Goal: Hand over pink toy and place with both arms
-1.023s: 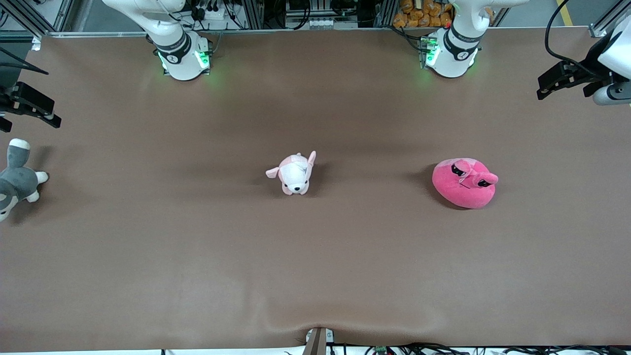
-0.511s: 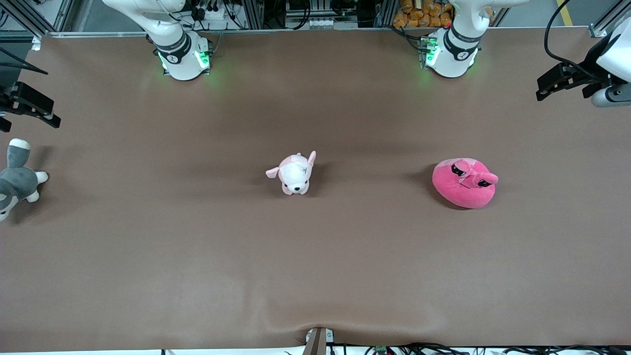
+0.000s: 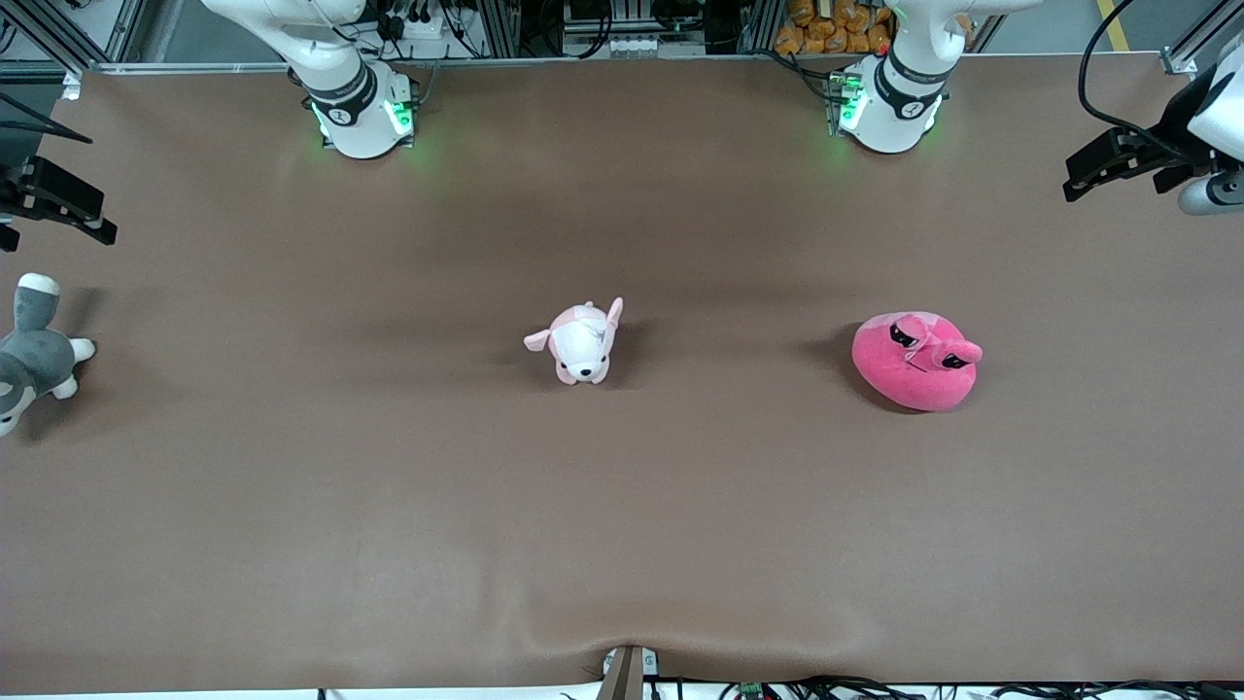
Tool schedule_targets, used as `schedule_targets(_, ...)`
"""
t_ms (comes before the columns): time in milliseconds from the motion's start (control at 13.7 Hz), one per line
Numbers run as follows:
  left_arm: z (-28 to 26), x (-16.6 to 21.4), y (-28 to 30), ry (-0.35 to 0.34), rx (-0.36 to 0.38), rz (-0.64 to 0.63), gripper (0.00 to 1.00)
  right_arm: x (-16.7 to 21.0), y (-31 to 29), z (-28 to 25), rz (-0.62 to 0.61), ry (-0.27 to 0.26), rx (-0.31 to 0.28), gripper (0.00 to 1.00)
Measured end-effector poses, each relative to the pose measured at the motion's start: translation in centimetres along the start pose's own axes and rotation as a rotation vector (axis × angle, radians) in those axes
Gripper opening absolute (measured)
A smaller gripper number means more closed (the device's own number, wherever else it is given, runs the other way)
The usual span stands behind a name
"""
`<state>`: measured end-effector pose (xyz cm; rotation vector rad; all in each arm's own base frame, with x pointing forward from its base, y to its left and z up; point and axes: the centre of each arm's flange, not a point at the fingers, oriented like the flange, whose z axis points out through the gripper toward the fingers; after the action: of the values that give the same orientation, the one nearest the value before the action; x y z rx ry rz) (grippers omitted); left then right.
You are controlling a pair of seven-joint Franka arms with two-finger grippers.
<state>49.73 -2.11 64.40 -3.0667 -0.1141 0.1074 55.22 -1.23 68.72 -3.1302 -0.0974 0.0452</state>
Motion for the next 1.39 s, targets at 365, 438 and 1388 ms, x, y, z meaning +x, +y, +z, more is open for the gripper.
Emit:
schedule_targets(365,0.7,0.5,-0.5,-0.015,-0.002,-0.018,1.0,-0.4,-0.1,0.2,0.0,-0.009,0.0,1.0)
schedule_targets(438,1.0,0.7,-0.5,-0.022,-0.012,-0.044,1.0,-0.5,-0.1,0.2,0.0,-0.01,0.0,1.0)
schedule_targets(1388,8.0,2.7,-2.3,-0.151,-0.01,-0.507,1.0,-0.5,-0.1,0.3,0.0,-0.014,0.0,1.0)
